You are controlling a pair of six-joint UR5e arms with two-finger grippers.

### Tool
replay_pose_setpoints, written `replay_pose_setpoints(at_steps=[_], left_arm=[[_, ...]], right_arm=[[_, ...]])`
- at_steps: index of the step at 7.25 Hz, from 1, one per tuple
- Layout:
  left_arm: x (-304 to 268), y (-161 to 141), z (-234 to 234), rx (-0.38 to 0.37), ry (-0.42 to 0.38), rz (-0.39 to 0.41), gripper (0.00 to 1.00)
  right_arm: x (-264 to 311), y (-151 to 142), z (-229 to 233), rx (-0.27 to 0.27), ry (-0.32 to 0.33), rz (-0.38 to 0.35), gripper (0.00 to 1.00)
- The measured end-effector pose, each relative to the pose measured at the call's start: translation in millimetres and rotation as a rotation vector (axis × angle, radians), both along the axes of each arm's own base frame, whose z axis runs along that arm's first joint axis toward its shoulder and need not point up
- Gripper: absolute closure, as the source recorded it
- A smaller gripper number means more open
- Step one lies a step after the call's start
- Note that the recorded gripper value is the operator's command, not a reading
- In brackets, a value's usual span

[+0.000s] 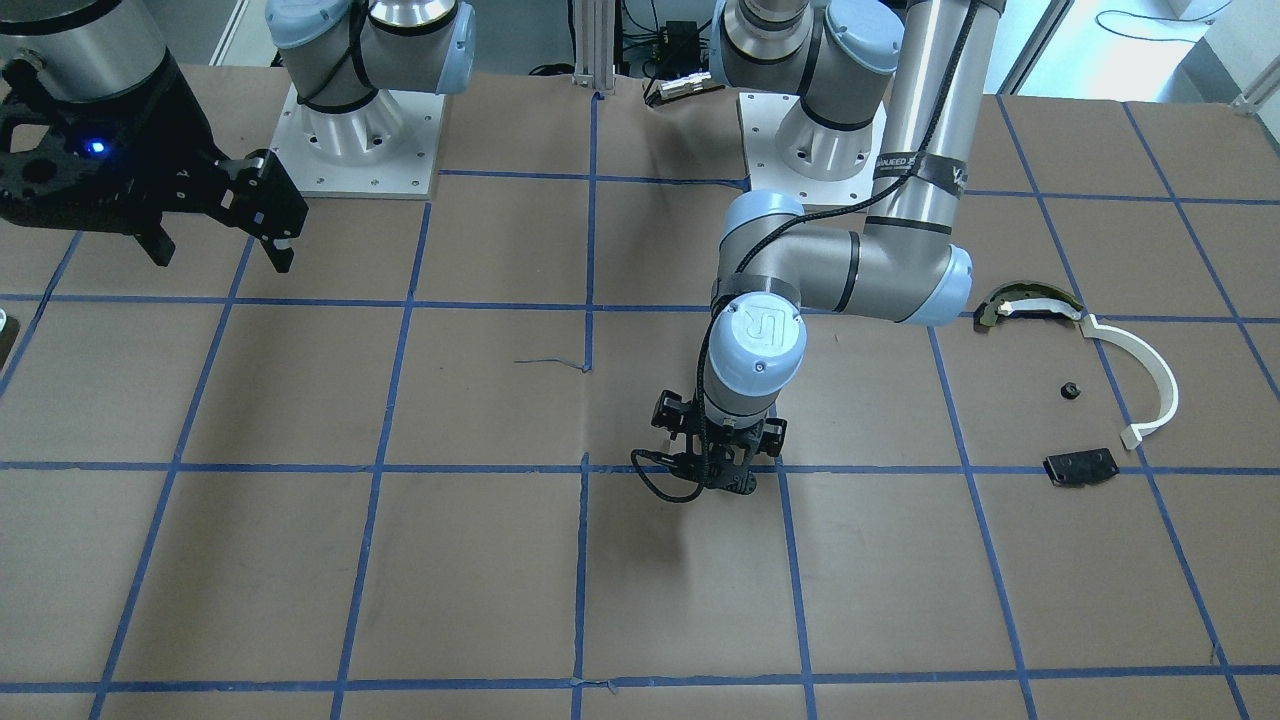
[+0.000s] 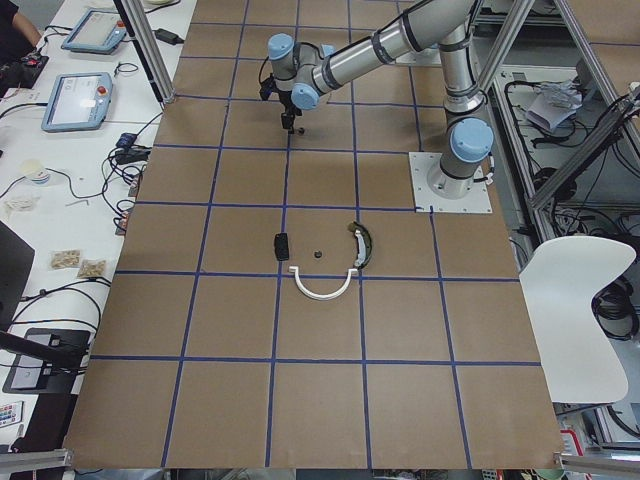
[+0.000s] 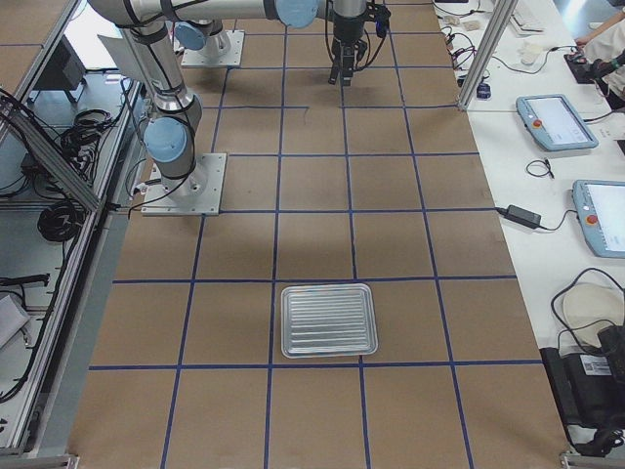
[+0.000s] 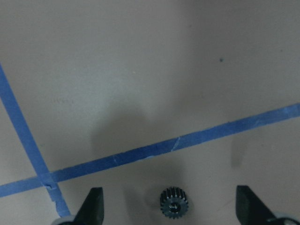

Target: Place bearing gear from tray to pile

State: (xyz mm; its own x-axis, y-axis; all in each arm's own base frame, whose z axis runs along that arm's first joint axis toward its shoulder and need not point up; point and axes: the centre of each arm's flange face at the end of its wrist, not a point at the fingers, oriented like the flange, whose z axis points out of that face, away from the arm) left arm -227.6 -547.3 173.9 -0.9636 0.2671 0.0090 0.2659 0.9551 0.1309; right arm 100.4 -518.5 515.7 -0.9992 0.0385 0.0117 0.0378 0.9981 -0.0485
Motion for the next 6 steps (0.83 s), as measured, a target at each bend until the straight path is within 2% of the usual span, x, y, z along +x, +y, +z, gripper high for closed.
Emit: replay_pose_setpoints(at_steps=[3,5,6], left_arm=[[0,2,-5,0.016,-0.006,-0.001,0.00],[1,4,-6,0.029,-0.009,0.003,0.19],[1,4,-7,0.032,-0.010,0.006,0.34]], right_arm=[[3,-17,-11,0.005,0.001,0.029,0.00],[3,-18,-11,0.005,0.005,0.038,0.00],[3,-18,-10,0.003,0.007,0.039,0.00]])
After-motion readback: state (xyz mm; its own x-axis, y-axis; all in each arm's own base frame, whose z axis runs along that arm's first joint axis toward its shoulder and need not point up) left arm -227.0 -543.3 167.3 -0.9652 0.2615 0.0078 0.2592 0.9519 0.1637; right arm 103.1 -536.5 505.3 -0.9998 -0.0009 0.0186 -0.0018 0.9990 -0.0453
